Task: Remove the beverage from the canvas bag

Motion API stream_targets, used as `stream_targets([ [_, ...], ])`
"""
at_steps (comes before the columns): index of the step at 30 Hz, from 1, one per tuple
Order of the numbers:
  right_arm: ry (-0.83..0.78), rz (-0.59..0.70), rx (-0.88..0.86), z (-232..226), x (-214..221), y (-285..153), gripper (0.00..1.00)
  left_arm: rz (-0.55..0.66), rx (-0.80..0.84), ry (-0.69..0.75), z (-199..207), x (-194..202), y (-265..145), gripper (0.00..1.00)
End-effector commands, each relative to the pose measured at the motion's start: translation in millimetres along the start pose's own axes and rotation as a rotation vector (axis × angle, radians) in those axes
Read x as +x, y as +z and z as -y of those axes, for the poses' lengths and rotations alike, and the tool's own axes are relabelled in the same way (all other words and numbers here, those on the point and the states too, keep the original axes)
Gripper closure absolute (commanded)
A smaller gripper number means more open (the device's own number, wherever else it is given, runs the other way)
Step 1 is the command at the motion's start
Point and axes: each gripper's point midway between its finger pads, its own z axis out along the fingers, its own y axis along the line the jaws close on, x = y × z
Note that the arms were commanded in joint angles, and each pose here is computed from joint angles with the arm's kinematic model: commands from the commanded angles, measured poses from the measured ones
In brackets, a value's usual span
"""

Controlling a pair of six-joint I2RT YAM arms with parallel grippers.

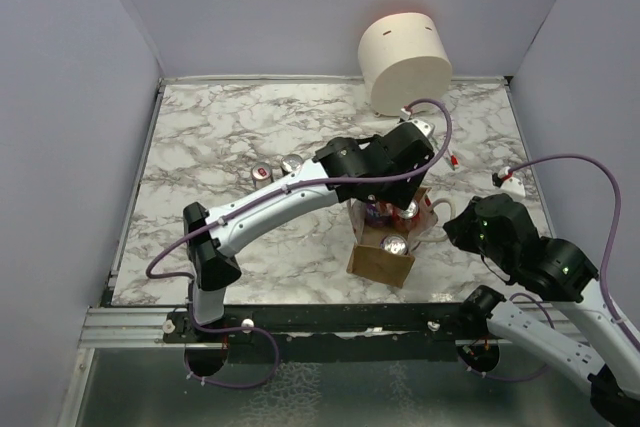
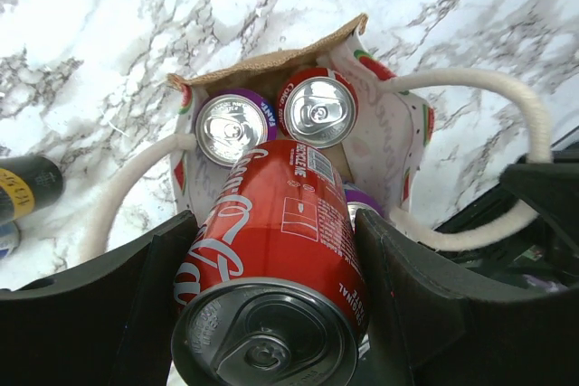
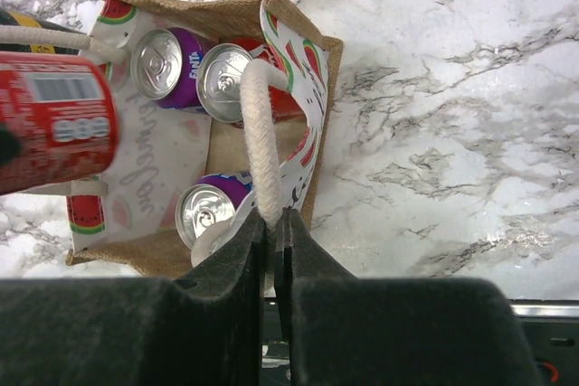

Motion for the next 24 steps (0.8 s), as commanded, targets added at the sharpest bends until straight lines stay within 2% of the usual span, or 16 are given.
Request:
stream_targets([
  [1, -0.008, -0.007, 0.012, 0.9, 2.5, 4.3, 0.93, 0.205, 0.030, -0.035, -11.4, -52.2, -59.3, 1.00],
  [7, -0.008, -0.005, 0.011, 1.2, 2.5, 3.9, 0.94, 0.362, -0.027, -0.081, -45.1, -94.1, -101.4, 1.00],
  [12, -0.010, -0.007, 0.014, 1.4, 2.8, 4.4, 0.94, 0.461, -0.118, -0.194, -98.8, -116.4, -129.7, 1.00],
  [24, -0.014, -0.011, 0.014, 0.5, 3.2, 5.2, 0.94, 0.412, -0.490, -0.320, -220.2, -82.7, -144.6, 1.00],
])
